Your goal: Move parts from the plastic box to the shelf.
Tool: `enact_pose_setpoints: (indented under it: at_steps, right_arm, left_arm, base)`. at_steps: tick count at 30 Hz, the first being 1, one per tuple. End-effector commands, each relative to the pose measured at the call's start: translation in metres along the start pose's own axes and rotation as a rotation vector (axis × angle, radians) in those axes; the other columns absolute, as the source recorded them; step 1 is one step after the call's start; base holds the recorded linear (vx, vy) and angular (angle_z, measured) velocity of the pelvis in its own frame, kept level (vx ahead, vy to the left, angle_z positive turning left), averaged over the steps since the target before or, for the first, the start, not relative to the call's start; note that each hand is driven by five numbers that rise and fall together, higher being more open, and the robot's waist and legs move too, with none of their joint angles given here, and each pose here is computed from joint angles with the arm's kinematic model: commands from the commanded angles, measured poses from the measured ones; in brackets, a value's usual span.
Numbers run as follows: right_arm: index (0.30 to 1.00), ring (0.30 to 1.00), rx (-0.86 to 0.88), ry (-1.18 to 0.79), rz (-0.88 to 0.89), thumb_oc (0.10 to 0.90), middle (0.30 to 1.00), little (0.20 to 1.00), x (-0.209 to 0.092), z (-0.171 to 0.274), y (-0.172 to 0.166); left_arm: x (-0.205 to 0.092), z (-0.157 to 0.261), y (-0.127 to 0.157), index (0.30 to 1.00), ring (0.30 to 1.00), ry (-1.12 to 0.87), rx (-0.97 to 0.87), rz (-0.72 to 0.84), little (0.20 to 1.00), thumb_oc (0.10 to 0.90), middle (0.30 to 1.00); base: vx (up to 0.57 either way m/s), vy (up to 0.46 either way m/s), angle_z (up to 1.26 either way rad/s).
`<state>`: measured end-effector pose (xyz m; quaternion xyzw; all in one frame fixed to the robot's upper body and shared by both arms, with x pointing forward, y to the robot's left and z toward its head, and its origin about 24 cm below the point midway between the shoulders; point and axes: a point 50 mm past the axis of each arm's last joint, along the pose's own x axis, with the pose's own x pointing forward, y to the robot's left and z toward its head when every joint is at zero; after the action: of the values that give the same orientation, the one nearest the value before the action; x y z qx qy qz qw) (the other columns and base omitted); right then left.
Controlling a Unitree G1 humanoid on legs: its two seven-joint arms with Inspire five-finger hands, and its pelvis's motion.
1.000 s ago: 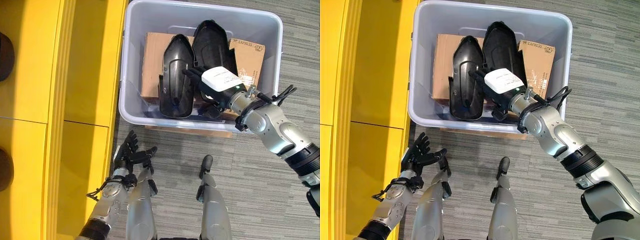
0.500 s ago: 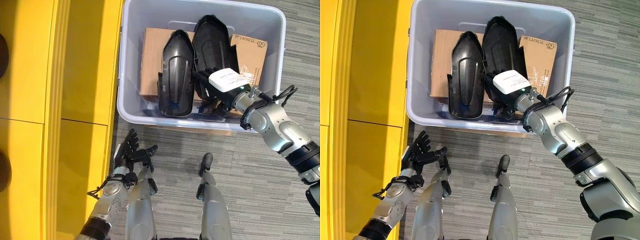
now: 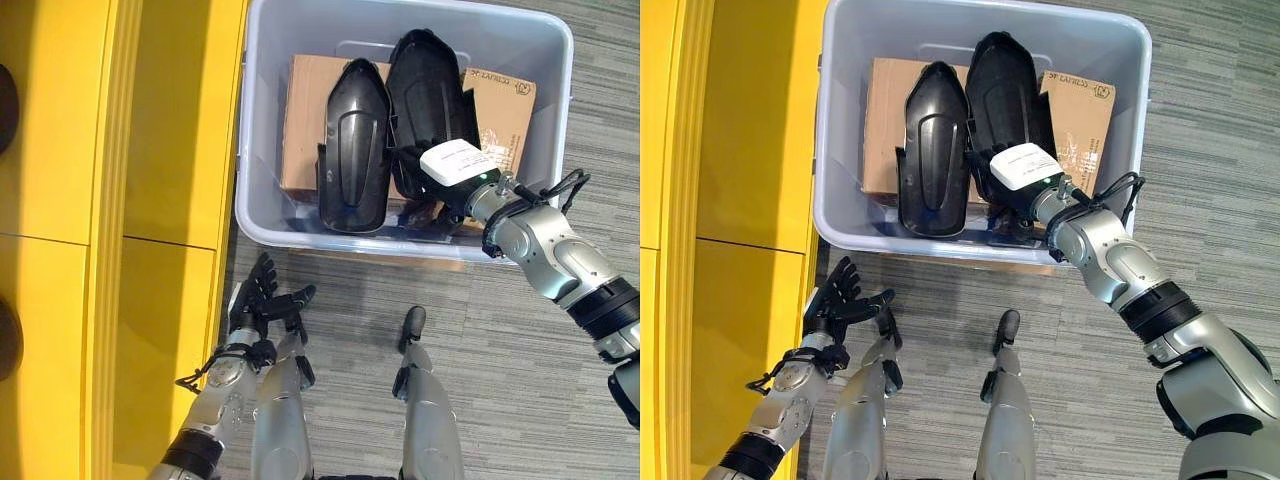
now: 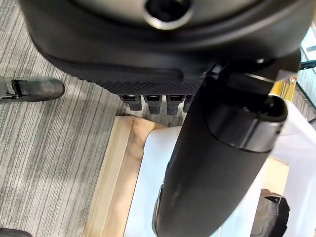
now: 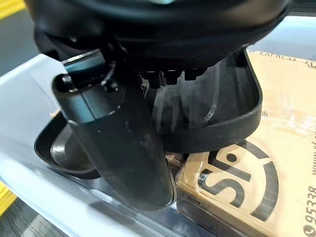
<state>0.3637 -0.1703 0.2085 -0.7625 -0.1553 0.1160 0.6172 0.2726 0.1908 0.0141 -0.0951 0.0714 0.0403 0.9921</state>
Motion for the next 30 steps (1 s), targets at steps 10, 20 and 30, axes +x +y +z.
enact_pose_setpoints:
  at_steps: [10, 20, 30]
  right_arm:
    - [1.000, 1.000, -0.142, 0.040, -0.164, 0.900, 1.000, 1.000, 0.000, -0.019, -0.060]
    - [1.000, 1.000, -0.252, 0.122, -0.068, 0.900, 1.000, 1.000, -0.001, -0.042, -0.046]
    - [1.000, 1.000, -0.386, 0.241, 0.013, 0.900, 1.000, 1.000, -0.006, -0.072, -0.040]
  left_arm:
    - [-0.003, 0.020, -0.009, 1.000, 1.000, -0.136, 0.005, -0.037, 1.000, 0.900, 1.000]
    - [-0.007, 0.017, -0.001, 1.000, 1.000, -0.129, 0.015, -0.026, 1.000, 0.900, 1.000]
    - [-0.008, 0.019, 0.002, 1.000, 1.000, -0.139, 0.028, -0.025, 1.000, 0.900, 1.000]
  base:
    - [0.00, 0.000, 0.00]
    - [0.00, -0.004, 0.01]
    - [0.00, 0.000, 0.00]
